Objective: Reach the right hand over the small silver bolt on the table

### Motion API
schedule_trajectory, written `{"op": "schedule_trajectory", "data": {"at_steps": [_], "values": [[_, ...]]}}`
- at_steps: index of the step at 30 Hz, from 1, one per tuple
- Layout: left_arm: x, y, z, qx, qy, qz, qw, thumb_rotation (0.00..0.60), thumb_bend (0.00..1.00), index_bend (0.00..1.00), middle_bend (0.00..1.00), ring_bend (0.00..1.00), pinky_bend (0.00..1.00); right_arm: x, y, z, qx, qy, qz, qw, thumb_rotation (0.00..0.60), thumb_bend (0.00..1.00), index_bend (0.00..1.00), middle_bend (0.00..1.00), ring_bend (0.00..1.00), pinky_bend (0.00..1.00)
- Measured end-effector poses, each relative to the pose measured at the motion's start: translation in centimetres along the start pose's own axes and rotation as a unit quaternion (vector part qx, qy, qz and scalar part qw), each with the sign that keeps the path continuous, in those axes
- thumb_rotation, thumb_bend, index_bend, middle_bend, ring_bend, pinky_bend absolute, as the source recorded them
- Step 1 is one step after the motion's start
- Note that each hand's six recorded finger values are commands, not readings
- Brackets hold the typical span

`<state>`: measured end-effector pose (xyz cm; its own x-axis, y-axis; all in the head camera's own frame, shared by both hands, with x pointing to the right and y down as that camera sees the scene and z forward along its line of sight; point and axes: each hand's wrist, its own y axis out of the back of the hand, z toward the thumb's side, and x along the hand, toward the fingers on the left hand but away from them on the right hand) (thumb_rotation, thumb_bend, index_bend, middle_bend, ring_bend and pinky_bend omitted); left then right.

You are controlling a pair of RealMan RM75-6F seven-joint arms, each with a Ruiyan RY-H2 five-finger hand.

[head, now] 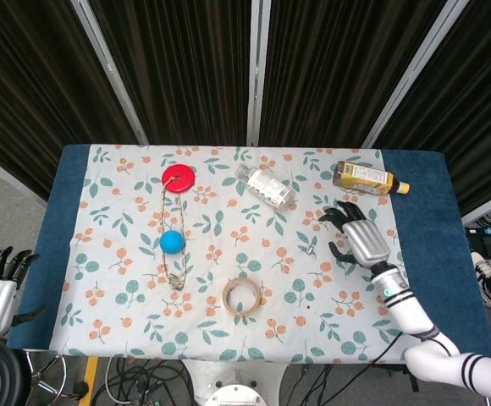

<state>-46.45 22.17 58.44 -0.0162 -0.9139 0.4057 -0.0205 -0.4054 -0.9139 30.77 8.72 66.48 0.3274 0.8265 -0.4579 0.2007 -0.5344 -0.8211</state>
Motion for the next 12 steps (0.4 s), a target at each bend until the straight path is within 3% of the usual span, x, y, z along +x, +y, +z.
{"op": "schedule_trajectory", "data": {"at_steps": [7, 12], "values": [[-0.2, 0.4, 0.3, 0.002, 0.0, 0.013, 0.9999, 0.6, 0.09, 0.18, 0.14, 0.0, 0.02, 8.3, 5.0, -4.2, 0.034, -0.059, -0.094, 0.9932, 0.6, 0.4, 0.21, 0.14, 0.01, 0.04], [-0.4, 0.6, 0.5, 0.003, 0.0, 0.017, 0.9998, 0.6, 0.09, 0.18, 0.14, 0.0, 0.02, 15.0, 6.4, -6.0, 0.026, -0.098, -0.096, 0.9901, 0.6, 0.4, 0.2, 0.14, 0.01, 0.04]]}}
